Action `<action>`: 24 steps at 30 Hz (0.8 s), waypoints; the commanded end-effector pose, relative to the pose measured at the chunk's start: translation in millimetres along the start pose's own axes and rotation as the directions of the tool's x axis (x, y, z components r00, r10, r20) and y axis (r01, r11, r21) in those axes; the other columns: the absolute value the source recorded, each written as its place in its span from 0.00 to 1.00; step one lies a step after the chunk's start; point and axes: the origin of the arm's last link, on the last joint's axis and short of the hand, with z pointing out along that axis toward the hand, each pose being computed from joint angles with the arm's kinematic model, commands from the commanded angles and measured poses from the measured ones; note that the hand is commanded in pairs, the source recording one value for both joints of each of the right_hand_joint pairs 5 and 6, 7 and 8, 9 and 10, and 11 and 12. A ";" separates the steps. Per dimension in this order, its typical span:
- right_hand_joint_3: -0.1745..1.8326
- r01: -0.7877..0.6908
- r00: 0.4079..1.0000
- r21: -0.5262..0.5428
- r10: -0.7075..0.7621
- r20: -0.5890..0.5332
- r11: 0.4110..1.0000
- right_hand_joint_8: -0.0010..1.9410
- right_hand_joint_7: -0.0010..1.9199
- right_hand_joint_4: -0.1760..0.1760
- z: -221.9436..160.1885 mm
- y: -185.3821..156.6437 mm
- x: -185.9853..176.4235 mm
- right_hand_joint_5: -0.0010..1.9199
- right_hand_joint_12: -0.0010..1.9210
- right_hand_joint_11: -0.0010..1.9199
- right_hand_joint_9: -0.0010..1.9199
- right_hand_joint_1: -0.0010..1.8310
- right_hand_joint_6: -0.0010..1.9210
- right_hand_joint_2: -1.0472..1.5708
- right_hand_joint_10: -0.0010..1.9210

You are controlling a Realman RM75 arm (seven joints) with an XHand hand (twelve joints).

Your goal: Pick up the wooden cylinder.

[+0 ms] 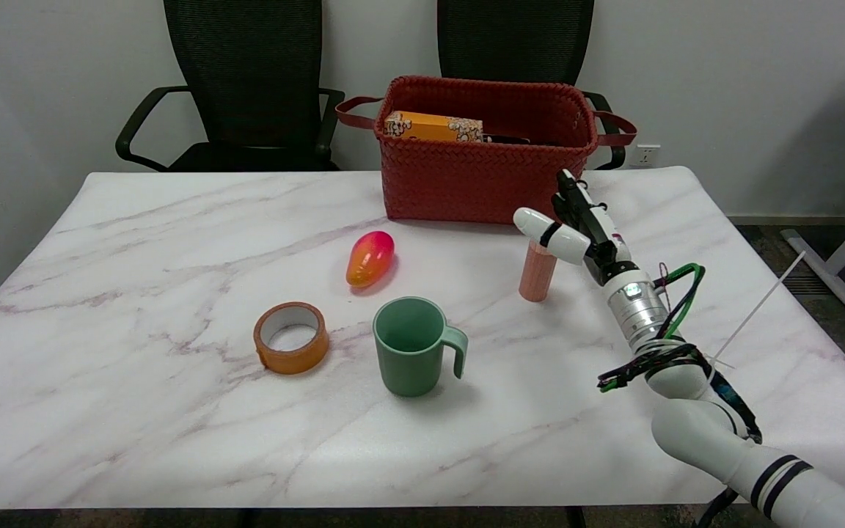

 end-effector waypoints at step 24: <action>0.23 -0.018 0.999 -0.055 0.020 0.037 0.998 0.00 0.00 0.50 18.4 19.5 -10.6 0.00 0.05 0.05 0.05 0.38 0.00 0.69 0.05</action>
